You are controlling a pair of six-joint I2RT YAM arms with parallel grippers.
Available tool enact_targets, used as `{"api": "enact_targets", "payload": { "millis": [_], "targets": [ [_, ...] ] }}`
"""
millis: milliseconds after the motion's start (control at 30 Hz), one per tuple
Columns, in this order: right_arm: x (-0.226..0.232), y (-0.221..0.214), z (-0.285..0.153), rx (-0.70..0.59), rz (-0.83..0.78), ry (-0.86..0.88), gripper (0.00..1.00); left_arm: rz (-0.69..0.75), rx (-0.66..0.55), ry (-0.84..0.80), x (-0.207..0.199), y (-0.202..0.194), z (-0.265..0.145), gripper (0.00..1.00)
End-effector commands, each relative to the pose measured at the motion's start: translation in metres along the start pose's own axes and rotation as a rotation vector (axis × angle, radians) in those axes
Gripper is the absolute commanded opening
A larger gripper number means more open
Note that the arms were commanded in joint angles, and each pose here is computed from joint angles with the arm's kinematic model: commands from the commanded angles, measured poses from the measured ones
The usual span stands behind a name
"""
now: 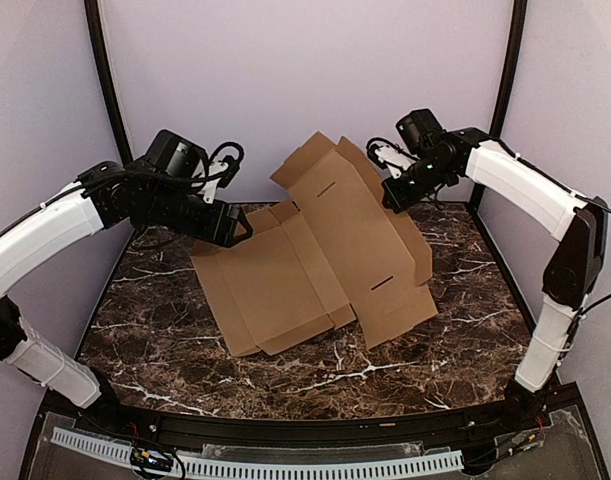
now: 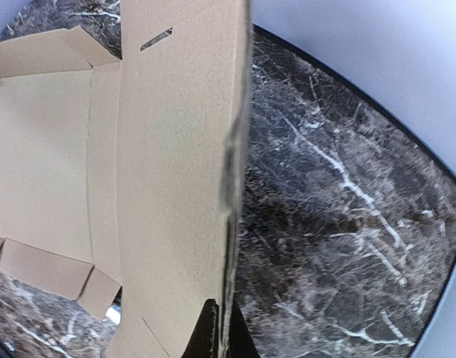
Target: Fold the paper box
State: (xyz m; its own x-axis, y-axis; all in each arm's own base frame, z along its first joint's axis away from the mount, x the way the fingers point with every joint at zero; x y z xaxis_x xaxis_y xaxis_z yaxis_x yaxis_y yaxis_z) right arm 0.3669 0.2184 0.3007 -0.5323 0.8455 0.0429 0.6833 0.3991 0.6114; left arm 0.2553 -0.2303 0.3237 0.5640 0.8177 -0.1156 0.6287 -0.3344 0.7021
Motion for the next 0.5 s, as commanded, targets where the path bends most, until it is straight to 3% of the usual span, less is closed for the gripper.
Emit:
{"api": "enact_targets", "payload": {
  "millis": [0, 267, 467],
  "targets": [
    [0.005, 0.001, 0.002, 0.068, -0.323, -0.188, 0.0, 0.024, 0.016, 0.081, 0.009, -0.01, -0.024, 0.73],
    [0.046, 0.024, 0.032, 0.074, -0.786, -0.344, 0.0, -0.019, 0.028, 0.083, 0.012, -0.027, -0.032, 0.73],
    [0.086, 0.029, 0.047, 0.027, -0.95, -0.364, 0.0, -0.053, 0.013, 0.067, 0.012, -0.035, -0.039, 0.74]
  ]
}}
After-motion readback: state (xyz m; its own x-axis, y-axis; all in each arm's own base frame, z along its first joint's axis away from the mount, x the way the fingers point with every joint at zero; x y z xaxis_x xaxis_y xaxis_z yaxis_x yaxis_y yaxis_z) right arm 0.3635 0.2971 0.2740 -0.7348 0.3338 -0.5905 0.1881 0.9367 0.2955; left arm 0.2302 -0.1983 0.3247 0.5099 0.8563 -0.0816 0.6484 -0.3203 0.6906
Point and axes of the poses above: each gripper's point midway between its finger pads, its own z axis out along the fingers, its own x axis along the line the jaws close on, y = z × x, the point moved 7 cm from there along -z, back along the fingers, and after that the axes turned 5 degrees about z, right-handed, at the moved point
